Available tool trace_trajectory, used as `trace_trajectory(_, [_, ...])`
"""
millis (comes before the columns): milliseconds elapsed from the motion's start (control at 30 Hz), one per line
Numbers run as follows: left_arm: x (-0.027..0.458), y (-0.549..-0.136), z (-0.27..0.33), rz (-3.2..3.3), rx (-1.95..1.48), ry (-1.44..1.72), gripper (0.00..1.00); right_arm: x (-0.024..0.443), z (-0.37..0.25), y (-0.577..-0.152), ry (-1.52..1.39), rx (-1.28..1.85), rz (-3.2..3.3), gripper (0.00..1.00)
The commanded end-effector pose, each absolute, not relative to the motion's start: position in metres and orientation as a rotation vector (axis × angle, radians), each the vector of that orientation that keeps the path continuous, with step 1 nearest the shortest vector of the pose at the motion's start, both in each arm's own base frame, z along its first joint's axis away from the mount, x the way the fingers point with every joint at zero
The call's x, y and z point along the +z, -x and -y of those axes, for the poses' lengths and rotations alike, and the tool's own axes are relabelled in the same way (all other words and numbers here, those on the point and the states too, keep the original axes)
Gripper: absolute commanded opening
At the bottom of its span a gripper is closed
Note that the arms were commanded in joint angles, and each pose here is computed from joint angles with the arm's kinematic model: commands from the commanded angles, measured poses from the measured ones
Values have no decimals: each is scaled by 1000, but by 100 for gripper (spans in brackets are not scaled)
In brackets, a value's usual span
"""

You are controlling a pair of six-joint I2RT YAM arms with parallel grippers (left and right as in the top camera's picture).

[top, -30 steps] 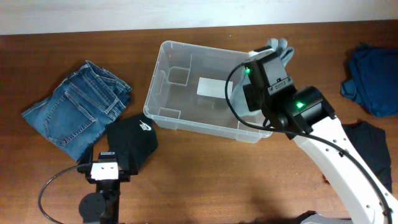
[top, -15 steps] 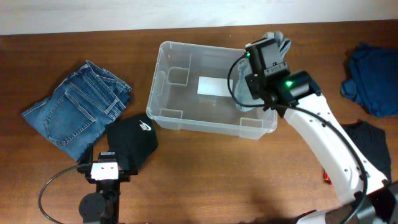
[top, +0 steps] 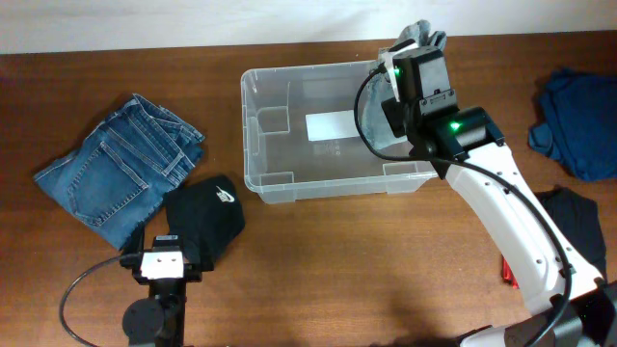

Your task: Pack container

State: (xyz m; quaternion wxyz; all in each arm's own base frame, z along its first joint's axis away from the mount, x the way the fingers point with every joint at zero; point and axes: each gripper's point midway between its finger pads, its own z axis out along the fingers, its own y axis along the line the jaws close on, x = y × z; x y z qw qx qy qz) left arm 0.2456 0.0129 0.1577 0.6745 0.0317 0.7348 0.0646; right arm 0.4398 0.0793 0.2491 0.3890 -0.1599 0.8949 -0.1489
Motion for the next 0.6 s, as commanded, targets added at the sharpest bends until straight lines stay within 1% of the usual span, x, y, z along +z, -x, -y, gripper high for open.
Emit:
trace_trajectory(0, [156,-246,-12,-1651,152,-90,100,307,-79,-433,161,-213,-2147,4])
trace_trajectory(200, [156,-246,-12,-1651,152,-90,100,338,-94,-422,-123,119,-2075,4])
trace_trajectory(333, [156,-246,-12,-1651,152,-90,100,345,-95,-425,-400,299,-2018,4])
trace_trajectory(567, [156,-246,-12,-1651,152,-90,100,375,-98,-439,-551,457,-1857,4])
